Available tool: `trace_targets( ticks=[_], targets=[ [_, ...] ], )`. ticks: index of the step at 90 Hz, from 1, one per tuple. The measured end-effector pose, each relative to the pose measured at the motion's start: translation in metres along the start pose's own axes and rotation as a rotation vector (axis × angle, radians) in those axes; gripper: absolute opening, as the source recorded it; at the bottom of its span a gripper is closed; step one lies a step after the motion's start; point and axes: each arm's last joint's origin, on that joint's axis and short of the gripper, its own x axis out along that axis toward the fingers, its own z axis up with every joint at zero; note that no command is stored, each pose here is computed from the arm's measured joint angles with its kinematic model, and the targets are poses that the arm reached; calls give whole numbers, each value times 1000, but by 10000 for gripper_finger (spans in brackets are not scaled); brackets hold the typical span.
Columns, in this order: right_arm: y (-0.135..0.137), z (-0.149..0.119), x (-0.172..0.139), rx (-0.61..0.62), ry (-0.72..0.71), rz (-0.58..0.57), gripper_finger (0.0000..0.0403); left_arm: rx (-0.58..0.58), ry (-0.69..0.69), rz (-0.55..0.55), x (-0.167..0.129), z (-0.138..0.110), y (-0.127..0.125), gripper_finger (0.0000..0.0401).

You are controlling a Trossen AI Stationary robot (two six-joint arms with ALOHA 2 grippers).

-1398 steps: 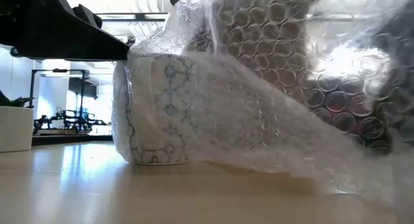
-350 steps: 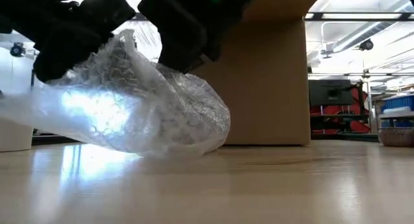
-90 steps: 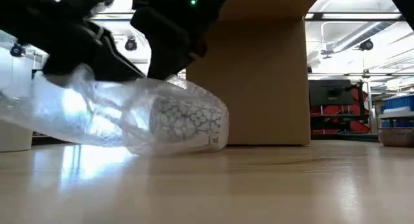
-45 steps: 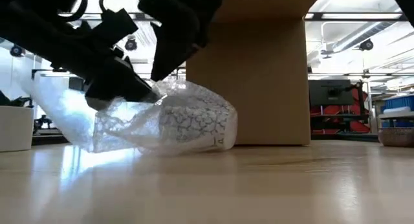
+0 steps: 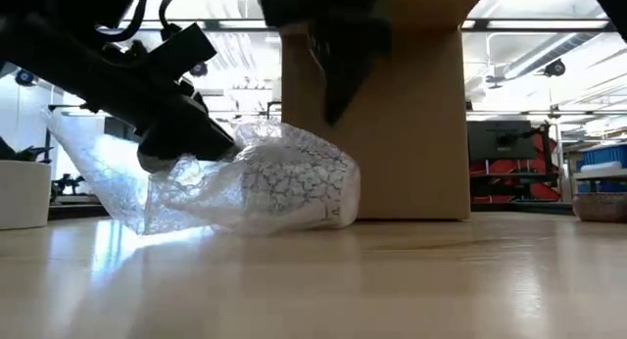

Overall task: Wrap mug
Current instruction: Wrap the blue patterned mug with the bubble wrap

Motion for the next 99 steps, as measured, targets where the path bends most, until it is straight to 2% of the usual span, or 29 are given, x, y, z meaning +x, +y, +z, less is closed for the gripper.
trace_targets(
  ticks=[16,25,42,58,65,80,99],
  targets=[
    [6,-10,35,-47,59,-9,130,2,3,3,1,0,0,77],
    [11,-9,43,-50,19,1,120,7,11,3,3,-1,1,77],
    [26,-2,42,-55,-82,55,100,53,36,-43,7,-4,1,76],
    [36,2,29,-101,-111,94,89,143,28,-72,7,1,3,75],
    [34,2,18,-127,-91,65,83,161,18,-98,6,4,3,75],
    [21,-2,-1,-199,-31,-77,67,207,10,-156,4,7,3,75],
    [-1,2,31,-194,-2,-103,47,209,6,-158,4,7,3,75]
  ],
)
